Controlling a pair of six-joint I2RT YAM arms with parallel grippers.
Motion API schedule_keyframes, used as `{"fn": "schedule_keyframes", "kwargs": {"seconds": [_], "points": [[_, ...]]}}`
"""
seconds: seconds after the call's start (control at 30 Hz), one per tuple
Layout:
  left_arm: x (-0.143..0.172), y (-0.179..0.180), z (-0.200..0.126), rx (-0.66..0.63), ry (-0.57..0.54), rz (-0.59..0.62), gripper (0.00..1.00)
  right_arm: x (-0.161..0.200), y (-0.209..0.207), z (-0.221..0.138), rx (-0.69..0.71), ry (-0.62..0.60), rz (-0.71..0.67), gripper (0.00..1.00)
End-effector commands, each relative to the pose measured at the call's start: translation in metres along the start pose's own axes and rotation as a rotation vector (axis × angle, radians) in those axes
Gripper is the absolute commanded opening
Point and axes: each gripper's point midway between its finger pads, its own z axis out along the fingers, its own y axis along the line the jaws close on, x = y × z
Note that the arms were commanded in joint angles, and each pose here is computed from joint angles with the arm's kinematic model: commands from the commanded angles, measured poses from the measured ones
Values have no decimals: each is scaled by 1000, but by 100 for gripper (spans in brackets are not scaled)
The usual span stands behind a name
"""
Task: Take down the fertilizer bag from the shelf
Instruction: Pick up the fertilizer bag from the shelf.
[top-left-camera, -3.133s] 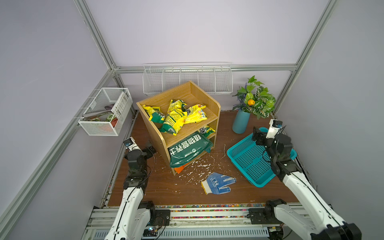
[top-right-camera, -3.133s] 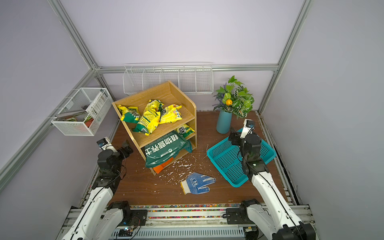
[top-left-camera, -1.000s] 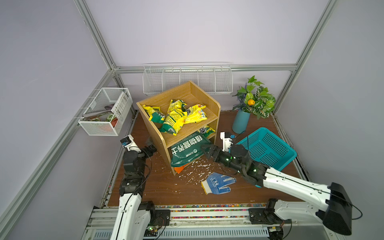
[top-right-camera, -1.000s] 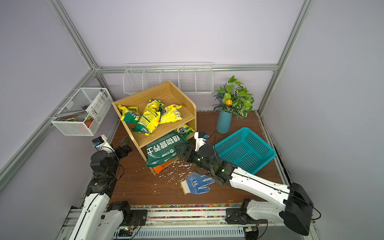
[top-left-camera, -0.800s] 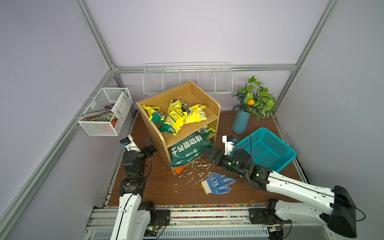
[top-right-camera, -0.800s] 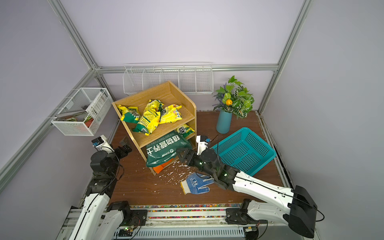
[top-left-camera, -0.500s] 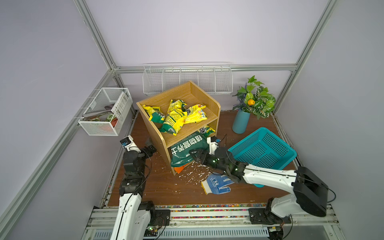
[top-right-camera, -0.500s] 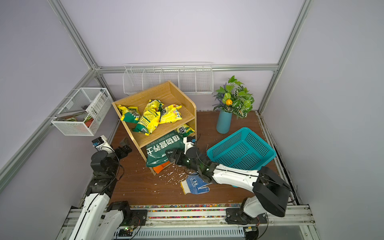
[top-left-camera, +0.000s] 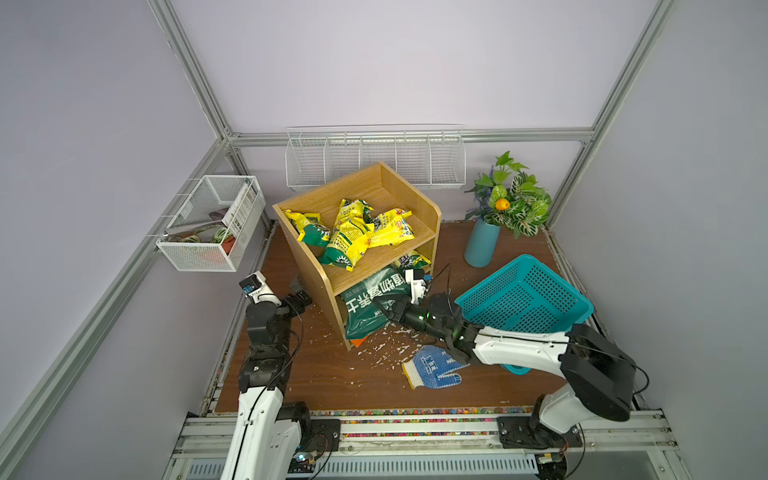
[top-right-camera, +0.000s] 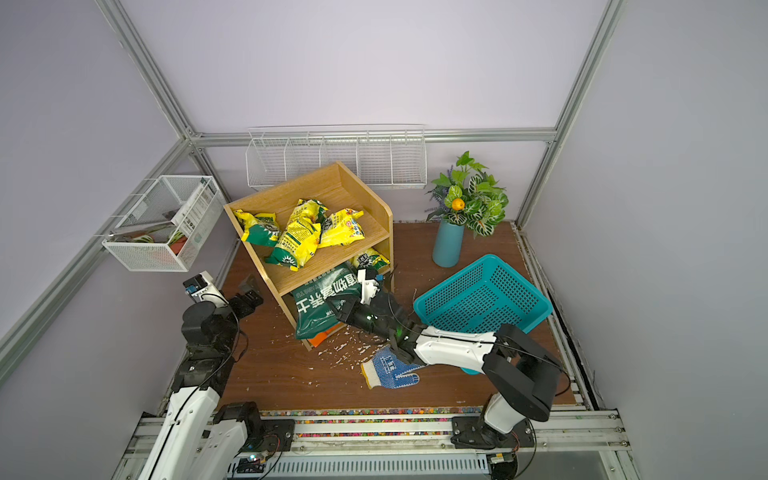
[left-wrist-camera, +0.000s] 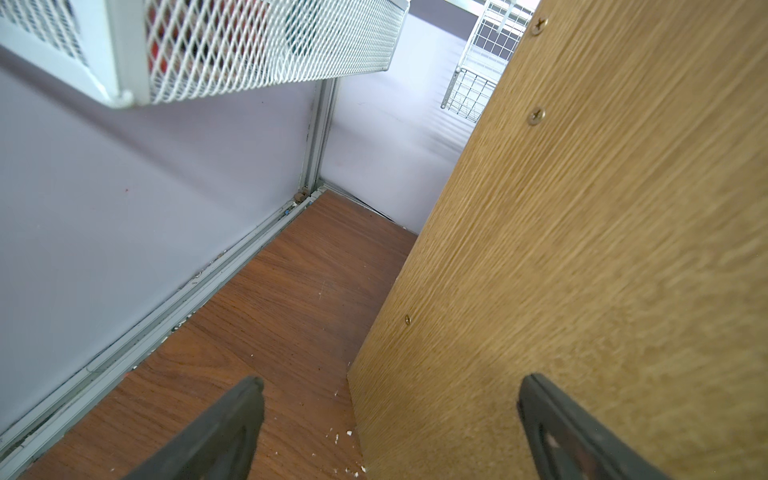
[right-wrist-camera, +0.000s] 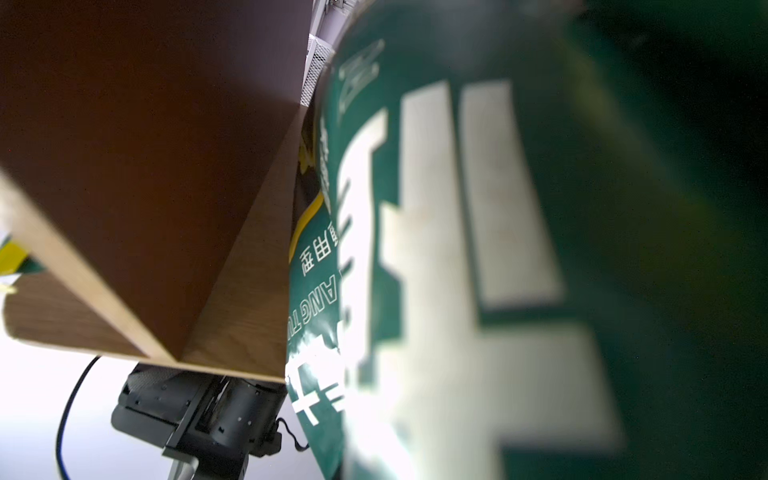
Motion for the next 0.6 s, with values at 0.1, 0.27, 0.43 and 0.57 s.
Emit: {"fn": "schedule_keyframes", "kwargs": {"seconds": [0.1, 0.27, 0.43, 0.57], "points": [[-1, 14, -8, -85, 20, -4, 100, -3, 19, -49, 102, 98, -163, 0], [1, 18, -24, -156, 145, -64, 100, 19, 51, -88, 138, 325, -279, 0], [11, 5, -44, -119, 234, -159, 100, 31, 62, -128, 193, 465, -377, 0], [22, -13, -72, -65, 341, -134, 100, 20, 86, -160, 221, 481, -498, 0]]}}
